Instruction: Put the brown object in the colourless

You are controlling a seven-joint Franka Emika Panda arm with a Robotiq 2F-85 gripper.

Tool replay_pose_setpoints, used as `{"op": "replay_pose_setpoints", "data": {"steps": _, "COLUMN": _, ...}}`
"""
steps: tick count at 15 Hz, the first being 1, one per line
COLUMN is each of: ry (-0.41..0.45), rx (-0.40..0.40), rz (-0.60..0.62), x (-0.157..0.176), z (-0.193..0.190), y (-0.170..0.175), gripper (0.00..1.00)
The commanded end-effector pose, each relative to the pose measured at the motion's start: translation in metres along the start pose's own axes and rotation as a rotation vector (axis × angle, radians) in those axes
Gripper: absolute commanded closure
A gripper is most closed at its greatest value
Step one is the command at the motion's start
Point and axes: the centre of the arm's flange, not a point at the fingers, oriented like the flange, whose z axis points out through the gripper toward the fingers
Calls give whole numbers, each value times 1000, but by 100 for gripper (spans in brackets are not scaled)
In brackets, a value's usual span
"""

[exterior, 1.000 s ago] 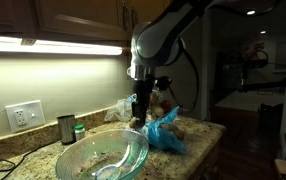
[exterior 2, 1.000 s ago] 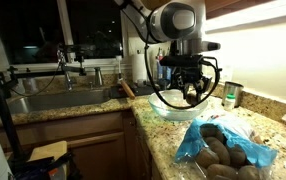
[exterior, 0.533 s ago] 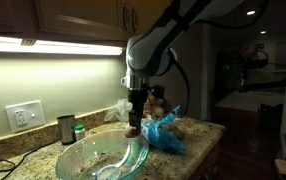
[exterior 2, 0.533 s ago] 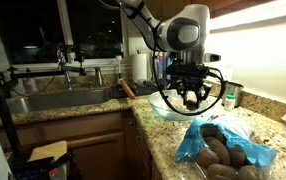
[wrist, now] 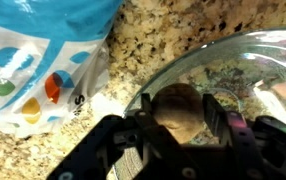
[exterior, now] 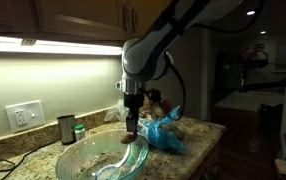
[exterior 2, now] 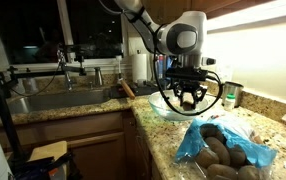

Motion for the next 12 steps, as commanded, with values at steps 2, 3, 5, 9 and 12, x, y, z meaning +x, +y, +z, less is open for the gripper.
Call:
{"op": "replay_pose_setpoints", "data": {"steps": 2, "ry": 34, "rx": 13, "rz": -69, "x": 16, "z": -11, "y": -15, "gripper": 72}}
{"op": "replay_pose_setpoints", "data": {"steps": 3, "ry": 35, "rx": 12, "rz": -81, "x": 19, "z": -11, "y": -19, "gripper": 72}}
{"op": "replay_pose_setpoints", "data": {"steps": 5, "ry": 28, "rx": 15, "rz": -90, "x": 23, "z": -8, "y": -24, "gripper": 39}}
{"op": "replay_pose_setpoints", "data": {"steps": 9, "ry": 21, "rx": 20, "rz": -87, "x": 21, "z": 0, "y": -23, "gripper": 2}}
{"op": "replay_pose_setpoints", "data": {"steps": 12, "ry": 21, "rx": 20, "rz": -82, "x": 17, "z": -2, "y": -19, "gripper": 0}}
